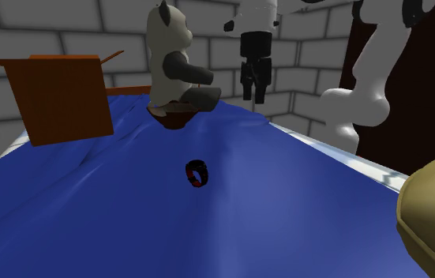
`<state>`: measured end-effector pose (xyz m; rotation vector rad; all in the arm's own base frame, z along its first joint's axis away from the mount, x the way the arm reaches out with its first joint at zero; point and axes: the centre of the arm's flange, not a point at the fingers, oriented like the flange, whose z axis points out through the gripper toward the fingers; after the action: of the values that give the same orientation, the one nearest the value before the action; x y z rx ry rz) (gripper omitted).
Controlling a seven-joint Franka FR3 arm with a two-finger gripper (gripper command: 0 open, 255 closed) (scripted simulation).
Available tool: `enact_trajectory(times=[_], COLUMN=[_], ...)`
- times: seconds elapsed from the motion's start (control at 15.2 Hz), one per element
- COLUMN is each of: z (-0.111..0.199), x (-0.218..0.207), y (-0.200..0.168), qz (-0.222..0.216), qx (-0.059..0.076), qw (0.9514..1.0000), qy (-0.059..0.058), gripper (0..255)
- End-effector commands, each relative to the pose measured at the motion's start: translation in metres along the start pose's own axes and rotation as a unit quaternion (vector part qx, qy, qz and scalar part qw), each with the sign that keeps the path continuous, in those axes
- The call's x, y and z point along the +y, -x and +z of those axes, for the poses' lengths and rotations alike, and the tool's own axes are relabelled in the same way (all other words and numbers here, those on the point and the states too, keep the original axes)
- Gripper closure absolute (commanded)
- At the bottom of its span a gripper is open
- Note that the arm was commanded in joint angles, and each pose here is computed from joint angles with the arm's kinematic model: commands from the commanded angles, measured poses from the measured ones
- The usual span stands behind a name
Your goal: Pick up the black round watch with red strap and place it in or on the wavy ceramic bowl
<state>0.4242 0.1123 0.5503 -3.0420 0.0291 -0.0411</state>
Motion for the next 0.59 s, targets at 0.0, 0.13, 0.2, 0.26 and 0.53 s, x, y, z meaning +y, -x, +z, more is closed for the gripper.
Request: enact_trajectory(times=[0.0,0.13,0.2,0.26,0.53], z=[0.01,0.018,0.022,0.026,0.042], x=[-0.02,-0.039,-0.049,-0.058,-0.096], y=[-0.018,-0.035,-0.044,-0.053,-0.088], qz=[0.001,0.001,0.002,0.002,0.003], qx=[-0.001,-0.003,-0.003,-0.004,-0.007], qw=[1.0,1.0,1.0,1.0,0.9999], qy=[0.002,0.004,0.005,0.006,0.011], gripper=[0,0,0,0,0])
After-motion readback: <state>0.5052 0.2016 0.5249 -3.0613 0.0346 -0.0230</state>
